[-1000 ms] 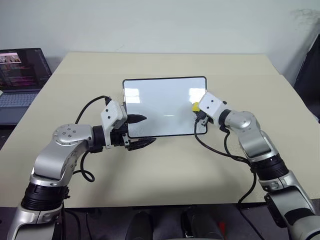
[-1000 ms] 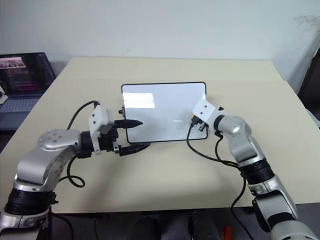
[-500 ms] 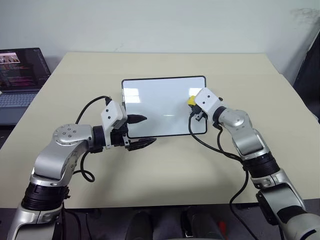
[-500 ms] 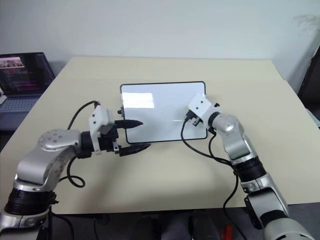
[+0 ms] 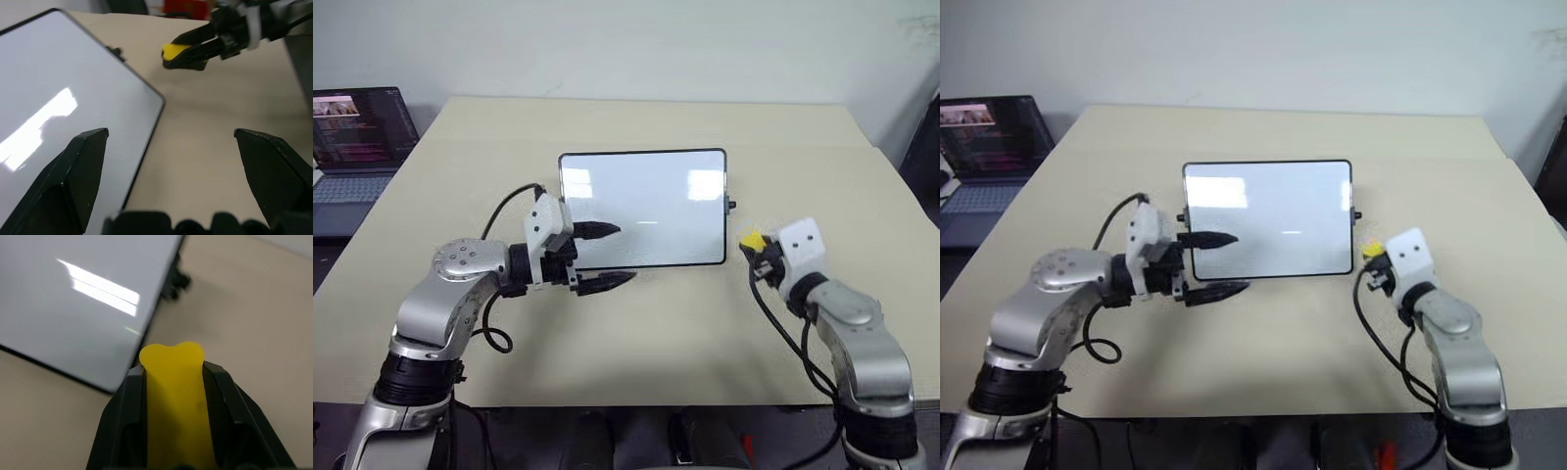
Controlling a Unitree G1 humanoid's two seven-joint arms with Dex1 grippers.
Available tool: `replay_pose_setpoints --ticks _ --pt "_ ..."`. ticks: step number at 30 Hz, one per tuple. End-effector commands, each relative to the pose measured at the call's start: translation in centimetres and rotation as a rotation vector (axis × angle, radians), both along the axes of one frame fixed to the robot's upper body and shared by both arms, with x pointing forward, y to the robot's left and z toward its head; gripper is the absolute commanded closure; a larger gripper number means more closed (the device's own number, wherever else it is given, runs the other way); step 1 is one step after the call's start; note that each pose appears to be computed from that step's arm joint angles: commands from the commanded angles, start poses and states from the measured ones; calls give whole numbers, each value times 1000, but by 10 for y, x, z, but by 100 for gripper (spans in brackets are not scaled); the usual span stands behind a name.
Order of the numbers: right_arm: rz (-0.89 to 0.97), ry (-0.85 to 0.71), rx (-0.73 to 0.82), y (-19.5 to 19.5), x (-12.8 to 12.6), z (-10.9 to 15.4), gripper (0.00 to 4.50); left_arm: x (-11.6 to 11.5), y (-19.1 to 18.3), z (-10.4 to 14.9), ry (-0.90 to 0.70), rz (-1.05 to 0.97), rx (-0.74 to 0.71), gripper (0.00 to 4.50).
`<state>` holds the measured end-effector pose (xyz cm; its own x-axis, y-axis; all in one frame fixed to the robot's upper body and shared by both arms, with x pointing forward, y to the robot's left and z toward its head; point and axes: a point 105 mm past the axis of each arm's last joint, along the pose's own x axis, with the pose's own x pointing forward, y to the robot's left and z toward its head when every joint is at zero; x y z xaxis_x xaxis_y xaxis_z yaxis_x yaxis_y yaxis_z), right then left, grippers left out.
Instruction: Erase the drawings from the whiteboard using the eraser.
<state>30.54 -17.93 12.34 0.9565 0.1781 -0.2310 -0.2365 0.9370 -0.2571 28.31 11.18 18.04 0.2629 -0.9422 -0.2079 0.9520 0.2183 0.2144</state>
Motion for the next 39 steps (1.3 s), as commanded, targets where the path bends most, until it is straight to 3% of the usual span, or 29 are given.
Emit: replay_pose_setpoints --ticks 1,8,18,23,28,35,39 --pt "-76 -62 25 -10 1 8 331 -9 -13 10 -45 -137 -2 0" --pt "-149 -47 87 -16 17 -6 331 -9 -32 3 -83 -288 51 0" --pt "-210 -47 136 -31 31 -13 331 -8 -41 -1 -134 -333 70 0" --pt "-230 -55 151 -36 37 -13 181 -8 -40 -2 -135 -324 65 0" --pt "-227 -84 176 -37 39 -7 1 -4 -35 -1 -136 -267 53 0" --pt "-87 -261 235 -14 19 35 1 10 -3 11 -102 76 -119 0" --pt "-26 -297 216 0 -1 38 1 13 23 10 -79 346 -240 0"
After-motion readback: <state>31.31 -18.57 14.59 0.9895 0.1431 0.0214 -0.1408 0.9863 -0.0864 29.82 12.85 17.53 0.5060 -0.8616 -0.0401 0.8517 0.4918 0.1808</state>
